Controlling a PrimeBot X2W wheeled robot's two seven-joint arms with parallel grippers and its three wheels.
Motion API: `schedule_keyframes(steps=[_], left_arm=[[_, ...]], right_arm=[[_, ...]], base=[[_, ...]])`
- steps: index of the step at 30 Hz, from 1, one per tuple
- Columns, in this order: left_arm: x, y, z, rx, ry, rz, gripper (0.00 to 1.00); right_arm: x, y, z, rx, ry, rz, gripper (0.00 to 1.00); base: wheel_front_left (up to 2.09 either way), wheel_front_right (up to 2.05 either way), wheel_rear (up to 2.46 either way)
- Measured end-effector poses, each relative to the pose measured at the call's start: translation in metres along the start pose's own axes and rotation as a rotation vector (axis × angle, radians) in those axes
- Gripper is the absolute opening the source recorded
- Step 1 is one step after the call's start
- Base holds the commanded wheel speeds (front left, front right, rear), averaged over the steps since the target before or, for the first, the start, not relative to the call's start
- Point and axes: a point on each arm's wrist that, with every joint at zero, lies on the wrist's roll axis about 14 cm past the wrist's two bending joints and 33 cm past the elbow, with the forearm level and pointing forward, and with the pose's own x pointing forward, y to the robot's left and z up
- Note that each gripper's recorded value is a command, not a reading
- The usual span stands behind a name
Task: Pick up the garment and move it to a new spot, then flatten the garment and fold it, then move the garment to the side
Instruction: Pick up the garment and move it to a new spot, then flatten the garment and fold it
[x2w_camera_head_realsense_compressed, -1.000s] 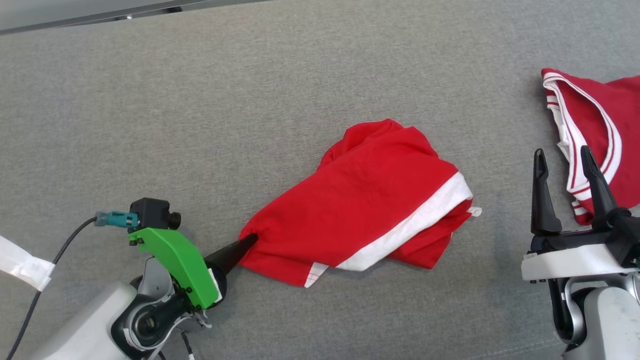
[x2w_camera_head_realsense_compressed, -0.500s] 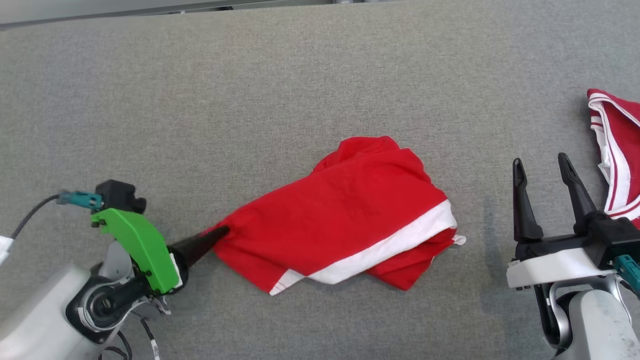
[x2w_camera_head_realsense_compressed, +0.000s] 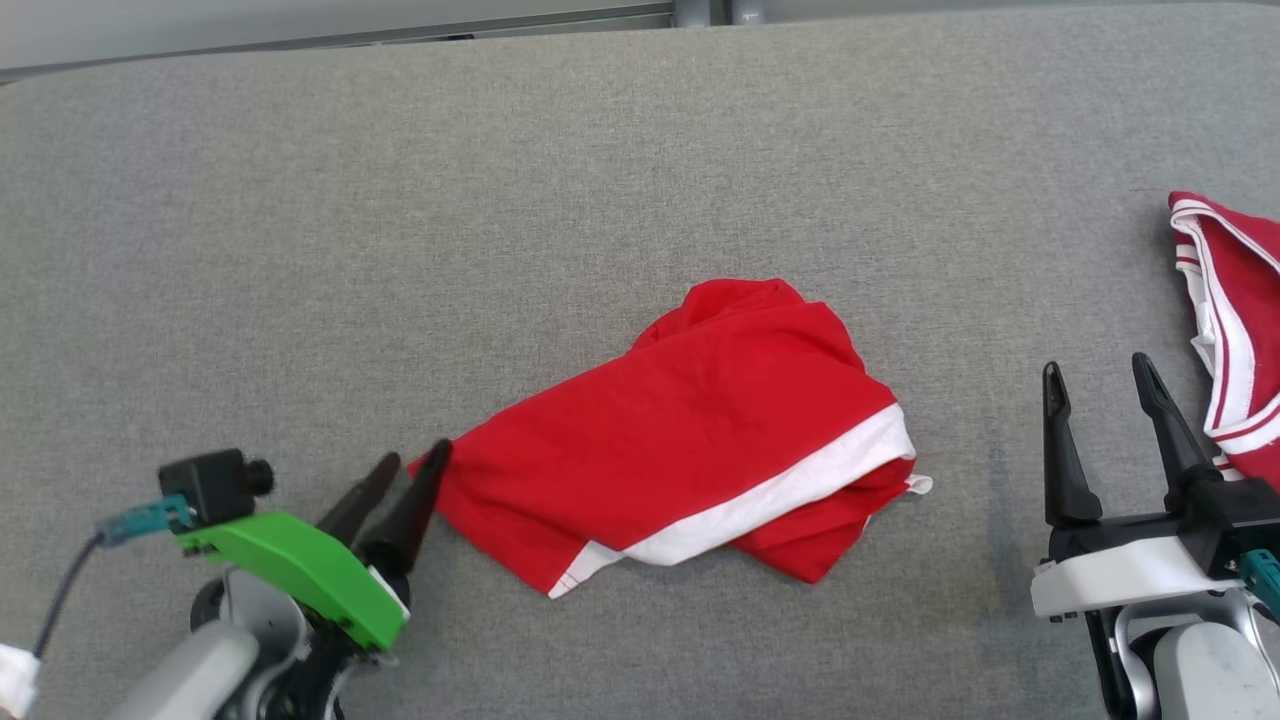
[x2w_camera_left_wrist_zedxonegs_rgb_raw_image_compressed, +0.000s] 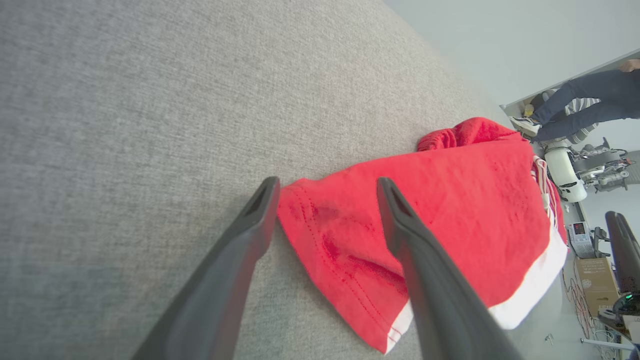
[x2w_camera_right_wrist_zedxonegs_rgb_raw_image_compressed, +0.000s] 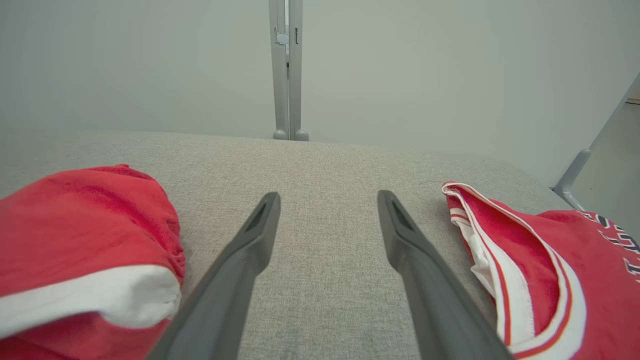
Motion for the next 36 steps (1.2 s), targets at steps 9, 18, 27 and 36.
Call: schedule_keyframes(steps=[9,18,27,36], left_arm=[[-0.003,-0.003,-0.049,0.068,0.069,0.048,1.00],[-0.015,-0.010,-0.093,-0.020,0.213,0.063,1.00],[-0.009,-0.007,-0.105,-0.037,0.258,0.084,0.10],[-0.032,0.012,-0.079,-0.014,0.240,0.063,0.00]], right_arm=[[0.004,0.010,-0.017,-0.004,0.046,0.029,1.00],[0.004,-0.001,-0.014,-0.006,0.038,-0.001,1.00],[0.003,-0.003,-0.016,-0.004,0.042,-0.007,1.00],[0.003,0.000,-0.014,-0.001,0.038,-0.001,1.00]], base=[[0.00,0.00,0.00],[0.00,0.00,0.00],[0.00,0.00,0.00],[0.00,0.00,0.00]])
